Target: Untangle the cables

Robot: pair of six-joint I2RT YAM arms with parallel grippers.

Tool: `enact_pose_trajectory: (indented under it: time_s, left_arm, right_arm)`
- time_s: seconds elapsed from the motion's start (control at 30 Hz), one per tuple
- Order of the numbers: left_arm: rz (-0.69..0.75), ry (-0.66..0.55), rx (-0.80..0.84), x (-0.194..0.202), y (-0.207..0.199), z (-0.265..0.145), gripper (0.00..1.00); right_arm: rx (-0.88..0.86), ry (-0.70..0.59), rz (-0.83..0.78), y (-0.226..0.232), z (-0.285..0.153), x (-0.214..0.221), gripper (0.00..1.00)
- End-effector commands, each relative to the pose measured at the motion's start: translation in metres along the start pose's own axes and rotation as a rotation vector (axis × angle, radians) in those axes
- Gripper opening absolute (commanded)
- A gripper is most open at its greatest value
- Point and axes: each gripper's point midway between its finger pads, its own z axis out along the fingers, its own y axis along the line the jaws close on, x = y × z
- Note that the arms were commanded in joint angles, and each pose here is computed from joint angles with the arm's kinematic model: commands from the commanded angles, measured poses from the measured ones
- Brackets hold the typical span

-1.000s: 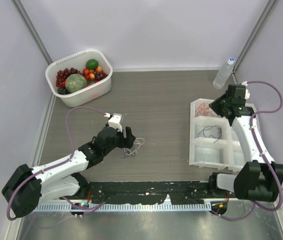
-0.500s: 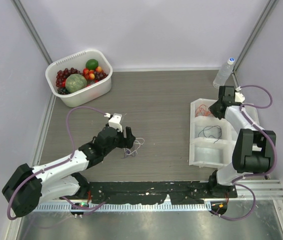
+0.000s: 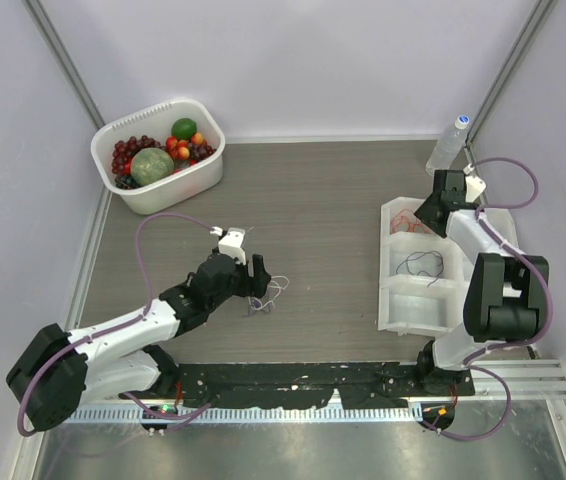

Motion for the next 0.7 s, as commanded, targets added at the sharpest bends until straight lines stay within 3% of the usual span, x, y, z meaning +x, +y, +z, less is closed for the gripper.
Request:
enact_pose_trajectory:
  time_s: [0.0,0.13,0.27,0.4,0.43,0.47,0.5,0.53,0.67]
  left_arm:
    - [-0.001,-0.072,-0.008,-0.021,-0.004,0.003,0.76]
    - [0.001,-0.077,-0.068,-0.018,0.008,0.008,0.76]
    - [-0.033,-0.065,-0.086,-0.012,0.013,0.011,0.76]
    - [-0.163,0.003,-0.067,-0.003,0.013,0.009,0.75]
    - [-0.191,0.016,-0.064,0.001,0.012,0.006,0.75]
    - [-0.223,0.029,-0.057,0.005,0.011,0.003,0.75]
    - [-0.253,0.037,-0.053,0.009,0.011,0.000,0.74]
    - [-0.291,0.050,-0.046,0.015,0.010,-0.003,0.74]
    - [-0.409,0.089,0.006,0.034,0.004,-0.016,0.71]
  right_arm:
    - [-0.072,-0.107,-0.065,0.012,-0.042,-0.028,0.54]
    - [-0.150,-0.178,-0.164,0.031,-0.092,-0.017,0.55]
    - [-0.397,-0.162,-0.217,0.080,-0.149,0.038,0.54]
    - [-0.824,0.114,-0.172,0.129,-0.196,0.160,0.54]
    - [-0.987,0.131,-0.084,0.156,-0.225,0.168,0.53]
    - [-1.034,0.214,-0.111,0.153,-0.228,0.207,0.53]
    - [-1.131,0.256,-0.069,0.165,-0.246,0.215,0.53]
    - [-1.143,0.322,-0.099,0.165,-0.247,0.240,0.53]
    - [-1.181,0.388,-0.218,0.183,-0.253,0.272,0.53]
